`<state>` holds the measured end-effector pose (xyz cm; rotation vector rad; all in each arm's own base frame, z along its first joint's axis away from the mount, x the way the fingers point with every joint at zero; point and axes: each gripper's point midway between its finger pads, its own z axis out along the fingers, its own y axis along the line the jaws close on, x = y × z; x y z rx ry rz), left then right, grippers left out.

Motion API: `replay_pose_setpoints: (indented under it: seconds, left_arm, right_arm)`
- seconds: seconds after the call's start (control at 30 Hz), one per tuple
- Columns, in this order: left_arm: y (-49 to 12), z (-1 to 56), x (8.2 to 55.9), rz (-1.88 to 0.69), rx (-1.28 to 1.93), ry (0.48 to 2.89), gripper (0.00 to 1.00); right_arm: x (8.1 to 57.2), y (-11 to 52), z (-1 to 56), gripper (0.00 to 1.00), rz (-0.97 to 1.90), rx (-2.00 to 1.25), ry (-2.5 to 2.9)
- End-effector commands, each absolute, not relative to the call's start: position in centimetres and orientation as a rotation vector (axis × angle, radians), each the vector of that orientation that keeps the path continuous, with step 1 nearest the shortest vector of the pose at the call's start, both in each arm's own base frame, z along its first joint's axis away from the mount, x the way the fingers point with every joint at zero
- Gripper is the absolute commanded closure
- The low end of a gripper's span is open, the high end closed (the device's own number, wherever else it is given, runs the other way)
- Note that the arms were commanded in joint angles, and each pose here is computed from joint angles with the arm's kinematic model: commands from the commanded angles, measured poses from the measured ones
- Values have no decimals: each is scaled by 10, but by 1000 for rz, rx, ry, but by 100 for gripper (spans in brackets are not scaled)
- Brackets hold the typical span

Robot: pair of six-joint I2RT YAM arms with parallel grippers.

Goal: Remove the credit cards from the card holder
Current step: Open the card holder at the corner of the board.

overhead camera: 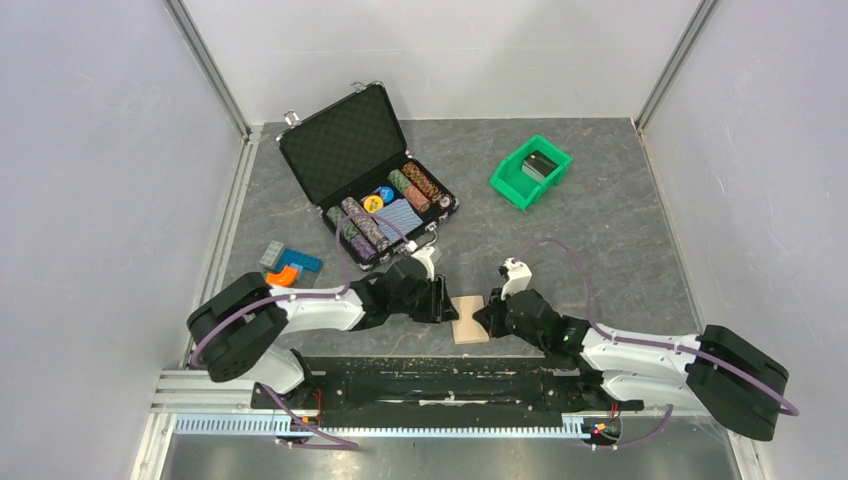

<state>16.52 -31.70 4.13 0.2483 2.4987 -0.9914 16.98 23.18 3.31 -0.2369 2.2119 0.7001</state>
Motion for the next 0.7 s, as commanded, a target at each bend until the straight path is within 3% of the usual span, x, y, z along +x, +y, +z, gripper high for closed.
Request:
replay_pose_setpoints:
  seconds: [0.0, 0.37, 0.67]
  left_arm:
    - [-355, 62, 172, -1129, 252, 2422, 51]
    - [-354, 23, 162, -1055, 246, 2532, 57]
    - [-348, 26, 163, -1016, 243, 2538, 56]
  right_arm:
    - [165, 233, 36, 100, 813, -204, 2189]
    - [167, 227, 55, 100, 1027, -106, 2051]
    - [168, 227, 83, 100, 1168, -66, 1933]
